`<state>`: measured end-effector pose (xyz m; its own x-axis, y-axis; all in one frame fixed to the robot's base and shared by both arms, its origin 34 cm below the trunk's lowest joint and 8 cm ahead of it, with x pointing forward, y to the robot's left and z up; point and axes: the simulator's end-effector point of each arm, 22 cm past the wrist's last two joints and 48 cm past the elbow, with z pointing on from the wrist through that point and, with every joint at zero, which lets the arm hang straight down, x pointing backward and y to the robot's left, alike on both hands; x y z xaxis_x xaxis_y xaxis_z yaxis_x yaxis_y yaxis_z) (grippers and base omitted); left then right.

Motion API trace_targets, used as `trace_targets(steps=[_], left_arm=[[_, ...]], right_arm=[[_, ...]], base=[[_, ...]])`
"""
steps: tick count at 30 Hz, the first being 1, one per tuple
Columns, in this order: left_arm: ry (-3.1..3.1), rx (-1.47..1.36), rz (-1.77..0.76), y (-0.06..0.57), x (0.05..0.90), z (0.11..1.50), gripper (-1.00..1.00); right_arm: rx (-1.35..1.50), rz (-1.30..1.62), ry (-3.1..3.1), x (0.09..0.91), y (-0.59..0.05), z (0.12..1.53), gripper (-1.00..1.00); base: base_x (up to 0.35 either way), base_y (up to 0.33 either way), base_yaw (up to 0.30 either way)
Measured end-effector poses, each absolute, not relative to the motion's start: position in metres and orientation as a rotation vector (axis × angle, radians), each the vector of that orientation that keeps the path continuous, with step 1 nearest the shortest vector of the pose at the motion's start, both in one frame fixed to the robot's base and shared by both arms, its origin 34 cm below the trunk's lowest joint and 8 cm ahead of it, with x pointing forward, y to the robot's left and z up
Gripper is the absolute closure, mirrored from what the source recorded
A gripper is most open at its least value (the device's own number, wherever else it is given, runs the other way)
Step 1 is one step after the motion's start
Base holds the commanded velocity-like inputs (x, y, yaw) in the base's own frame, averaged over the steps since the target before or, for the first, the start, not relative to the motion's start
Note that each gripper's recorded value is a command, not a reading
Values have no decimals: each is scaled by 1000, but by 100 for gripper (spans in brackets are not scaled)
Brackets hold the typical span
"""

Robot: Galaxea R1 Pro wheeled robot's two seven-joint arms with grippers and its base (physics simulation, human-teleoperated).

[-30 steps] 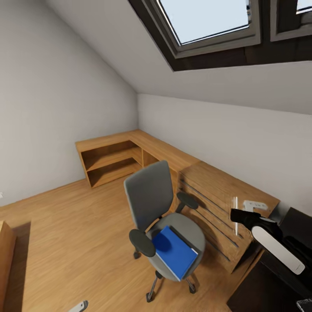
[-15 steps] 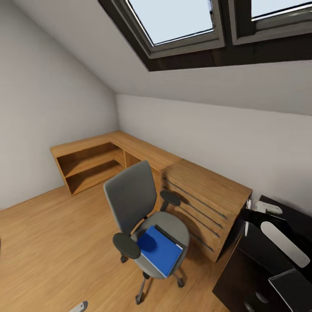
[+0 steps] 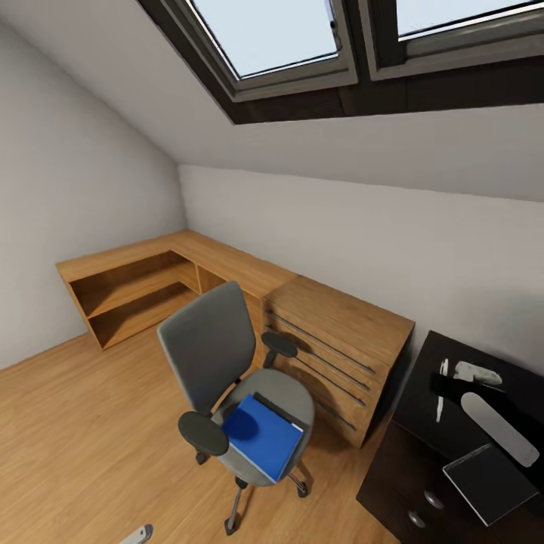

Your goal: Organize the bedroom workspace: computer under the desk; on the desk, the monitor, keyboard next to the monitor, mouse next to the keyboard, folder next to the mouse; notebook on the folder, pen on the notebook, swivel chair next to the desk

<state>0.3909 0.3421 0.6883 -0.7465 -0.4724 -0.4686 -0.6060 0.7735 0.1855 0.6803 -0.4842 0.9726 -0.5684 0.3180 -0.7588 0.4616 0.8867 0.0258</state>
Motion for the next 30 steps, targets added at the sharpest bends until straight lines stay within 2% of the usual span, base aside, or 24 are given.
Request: trace_targets(steps=[6, 10, 21, 30], left_arm=[[2568, -817, 462, 342, 391, 688, -100], [2568, -817, 462, 342, 392, 688, -100], [2557, -817, 459, 343, 395, 690, -100], [2515, -825, 462, 347, 400, 694, -100]], right_arm=[[627, -249, 2209, 698, -538, 967, 100], [691, -229, 2253, 708, -548, 945, 100], [669, -188, 2367, 707, -527, 918, 100], [667, -153, 2432, 697, -520, 908, 100]], base=[[0, 0, -1], [0, 0, 0], [0, 0, 0], [201, 0, 0]])
